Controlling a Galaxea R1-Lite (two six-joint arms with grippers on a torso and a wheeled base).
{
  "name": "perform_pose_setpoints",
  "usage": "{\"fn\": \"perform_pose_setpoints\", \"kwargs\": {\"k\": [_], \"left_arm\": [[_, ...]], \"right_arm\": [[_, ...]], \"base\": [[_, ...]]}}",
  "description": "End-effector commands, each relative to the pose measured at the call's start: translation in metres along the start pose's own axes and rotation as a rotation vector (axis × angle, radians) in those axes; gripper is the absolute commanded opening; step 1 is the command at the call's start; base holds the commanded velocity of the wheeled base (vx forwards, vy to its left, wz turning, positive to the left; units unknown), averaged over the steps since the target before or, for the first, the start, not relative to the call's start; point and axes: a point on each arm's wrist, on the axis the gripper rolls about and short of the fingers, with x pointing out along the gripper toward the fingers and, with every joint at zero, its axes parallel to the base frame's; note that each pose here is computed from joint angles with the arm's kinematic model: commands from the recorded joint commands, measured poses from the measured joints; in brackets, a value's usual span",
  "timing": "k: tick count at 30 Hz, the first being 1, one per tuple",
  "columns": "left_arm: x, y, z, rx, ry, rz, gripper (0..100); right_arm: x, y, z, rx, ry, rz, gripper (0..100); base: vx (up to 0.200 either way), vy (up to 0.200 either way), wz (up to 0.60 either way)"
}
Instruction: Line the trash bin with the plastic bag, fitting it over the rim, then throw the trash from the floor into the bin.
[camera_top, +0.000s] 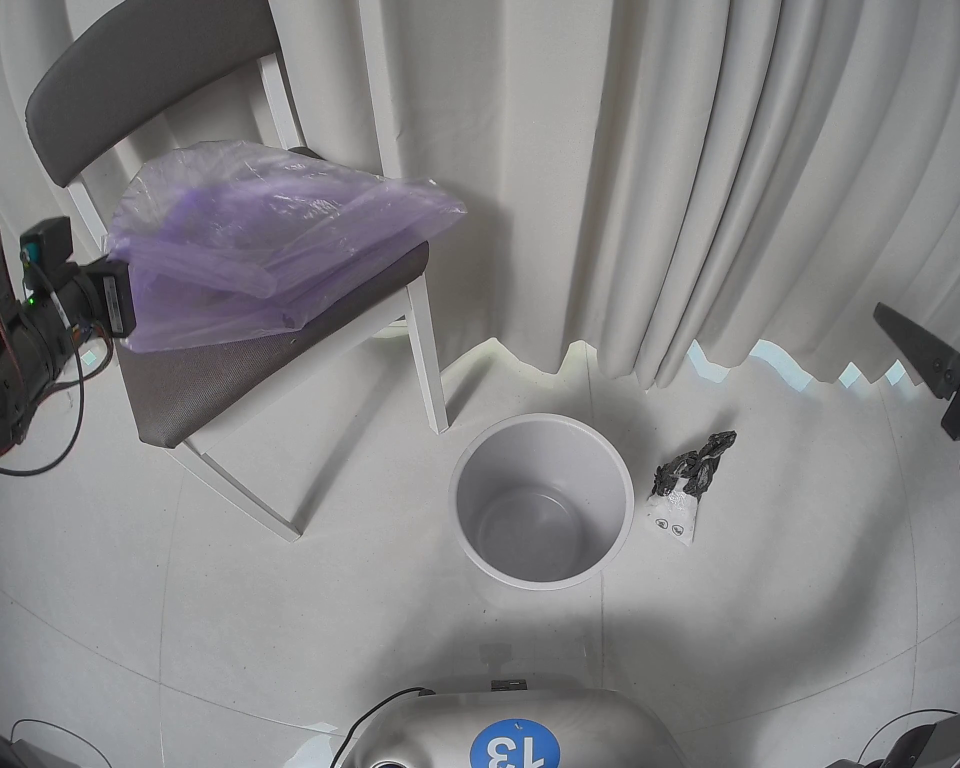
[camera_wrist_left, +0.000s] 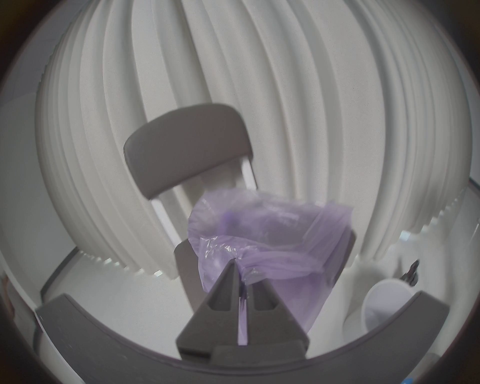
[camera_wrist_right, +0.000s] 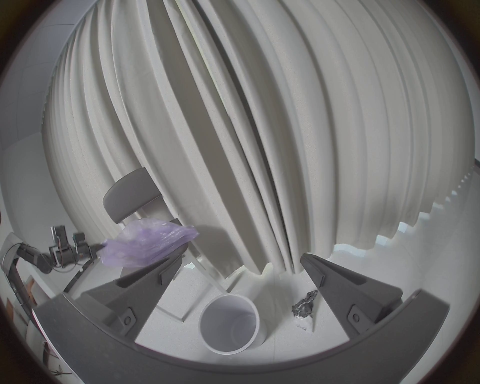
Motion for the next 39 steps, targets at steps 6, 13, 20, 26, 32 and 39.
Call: {"fn": "perform_pose_setpoints", "kwargs": {"k": [6,13,20,26,32,39], "left_arm": [[-0.023,-0.012,0.074,-0.053,-0.12,-0.137,0],[-0.033,-0.02,0.112,-0.056,-0.123,-0.239,0],[-0.026,-0.033,0.129,-0.069,-0.145,-0.282,0],[-0.03,-0.047,0.14,-0.084,-0.16,-0.343,0],[-0.033,-0.058,0.151,-0.109,-0.185,-0.366,0],[-0.044,-0.065,0.159,-0.134,-0.205,-0.402,0]], "right_arm": [[0.033,0.023,-0.031,-0.037,0.156,0.073,100],[0.043,0.034,-0.046,-0.046,0.23,0.126,100],[0.049,0.044,-0.055,-0.045,0.249,0.185,100],[0.064,0.049,-0.069,-0.052,0.273,0.185,100],[0.085,0.06,-0.087,-0.056,0.295,0.184,100],[0.11,0.074,-0.111,-0.022,0.283,0.198,100]], "base": [[0.0,0.0,0.0],[0.0,0.0,0.0],[0.0,0.0,0.0],[0.0,0.0,0.0],[0.0,0.0,0.0],[0.0,0.0,0.0]]}}
